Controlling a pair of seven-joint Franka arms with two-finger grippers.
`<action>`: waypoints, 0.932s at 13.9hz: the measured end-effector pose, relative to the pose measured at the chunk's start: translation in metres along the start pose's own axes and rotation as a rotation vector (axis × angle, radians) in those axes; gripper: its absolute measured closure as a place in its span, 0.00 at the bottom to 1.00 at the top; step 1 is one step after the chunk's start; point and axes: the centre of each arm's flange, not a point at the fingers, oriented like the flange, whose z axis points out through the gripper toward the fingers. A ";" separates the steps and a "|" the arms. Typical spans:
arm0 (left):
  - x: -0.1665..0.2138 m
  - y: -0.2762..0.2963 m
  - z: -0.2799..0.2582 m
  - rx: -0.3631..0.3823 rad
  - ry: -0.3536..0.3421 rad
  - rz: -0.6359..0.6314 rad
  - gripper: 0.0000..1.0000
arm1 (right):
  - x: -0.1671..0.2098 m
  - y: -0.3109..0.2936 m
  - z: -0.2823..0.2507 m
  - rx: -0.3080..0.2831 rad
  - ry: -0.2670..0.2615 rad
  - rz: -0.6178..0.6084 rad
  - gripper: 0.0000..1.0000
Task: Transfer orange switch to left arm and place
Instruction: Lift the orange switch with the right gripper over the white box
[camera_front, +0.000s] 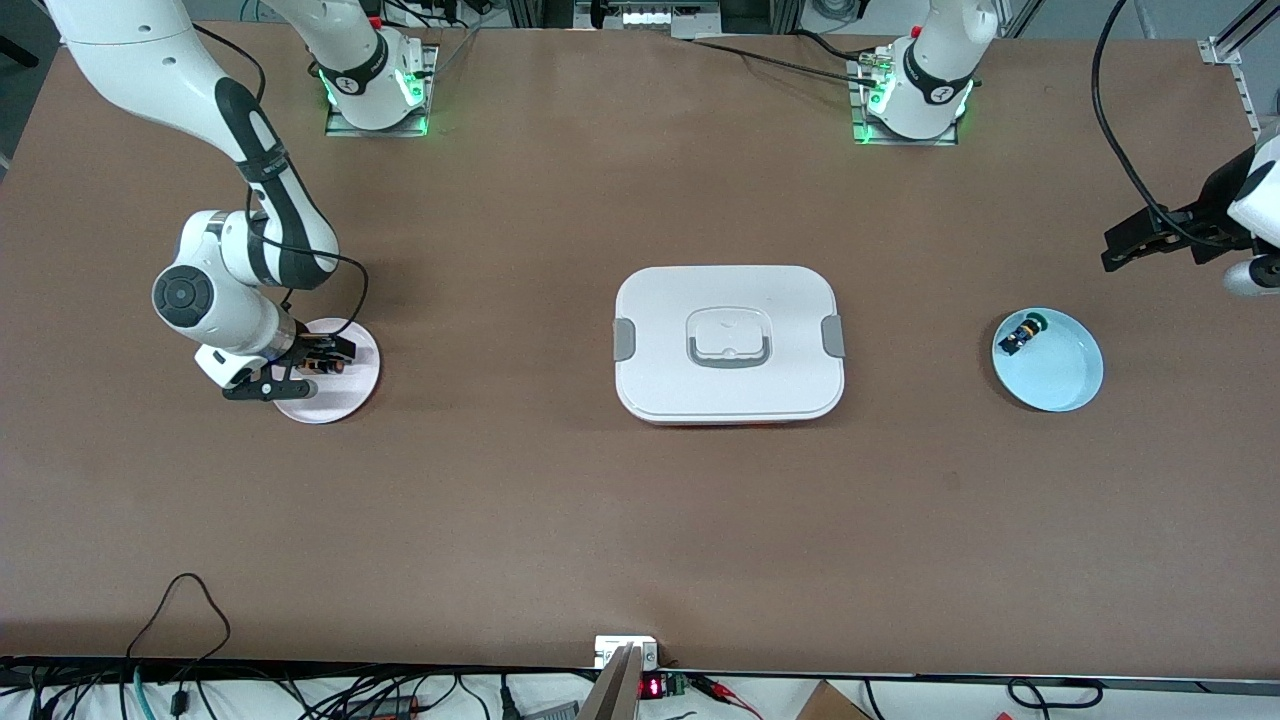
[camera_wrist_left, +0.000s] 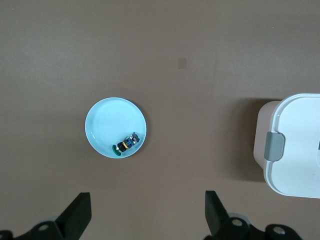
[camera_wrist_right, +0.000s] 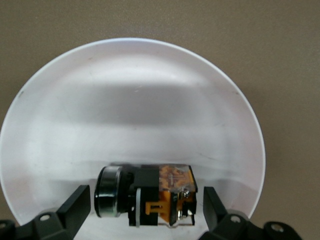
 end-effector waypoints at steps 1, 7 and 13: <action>0.000 0.000 0.000 0.000 0.000 0.000 0.00 | 0.000 0.000 0.000 0.000 0.000 0.000 0.00; 0.000 -0.001 0.000 0.000 0.000 -0.002 0.00 | 0.000 0.000 0.000 0.000 0.001 -0.004 0.27; 0.000 -0.001 0.000 0.000 0.000 -0.002 0.00 | 0.005 -0.014 -0.016 0.004 0.009 -0.038 0.27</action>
